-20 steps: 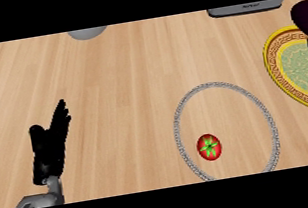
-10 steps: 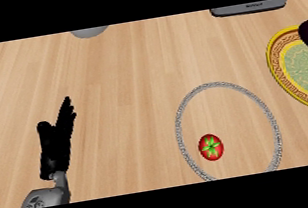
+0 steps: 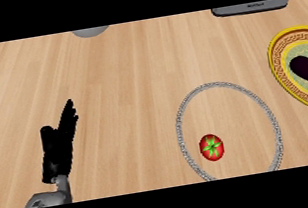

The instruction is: Pick the eggplant from the placemat and place it in the plate

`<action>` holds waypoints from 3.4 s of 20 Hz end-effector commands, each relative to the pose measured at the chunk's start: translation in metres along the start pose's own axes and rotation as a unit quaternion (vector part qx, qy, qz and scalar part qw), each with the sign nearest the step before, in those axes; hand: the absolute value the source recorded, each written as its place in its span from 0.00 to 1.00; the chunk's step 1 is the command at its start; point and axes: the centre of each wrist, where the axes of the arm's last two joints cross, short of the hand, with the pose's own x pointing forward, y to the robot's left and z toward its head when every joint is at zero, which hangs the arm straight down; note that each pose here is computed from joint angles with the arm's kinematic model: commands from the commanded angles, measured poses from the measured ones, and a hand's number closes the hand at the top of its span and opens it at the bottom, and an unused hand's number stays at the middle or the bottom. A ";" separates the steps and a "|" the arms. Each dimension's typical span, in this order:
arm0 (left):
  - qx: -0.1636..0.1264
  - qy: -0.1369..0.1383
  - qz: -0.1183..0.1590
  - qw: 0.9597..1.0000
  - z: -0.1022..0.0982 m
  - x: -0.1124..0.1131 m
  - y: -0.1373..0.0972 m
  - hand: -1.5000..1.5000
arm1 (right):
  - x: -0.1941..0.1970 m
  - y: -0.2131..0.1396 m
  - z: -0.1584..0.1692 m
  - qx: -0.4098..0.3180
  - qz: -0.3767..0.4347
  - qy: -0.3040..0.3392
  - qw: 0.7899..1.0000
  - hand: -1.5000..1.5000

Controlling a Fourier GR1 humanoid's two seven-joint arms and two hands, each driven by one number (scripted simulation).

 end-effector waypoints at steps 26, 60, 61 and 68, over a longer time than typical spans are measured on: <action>0.013 0.002 -0.003 1.000 -0.005 -0.003 -0.002 0.50 | -0.070 0.011 0.032 -0.084 -0.372 -0.176 0.908 0.00; 0.005 -0.003 0.002 1.000 -0.004 -0.001 -0.006 0.50 | -0.126 -0.004 0.070 -0.166 -0.299 -0.075 0.937 0.00; -0.005 -0.010 0.007 1.000 0.006 0.006 0.006 0.50 | -0.134 -0.022 0.075 -0.174 -0.312 -0.072 0.931 0.00; 0.004 -0.007 0.007 1.000 -0.002 0.013 0.013 0.50 | -0.151 -0.017 0.090 -0.201 -0.303 -0.041 0.930 0.00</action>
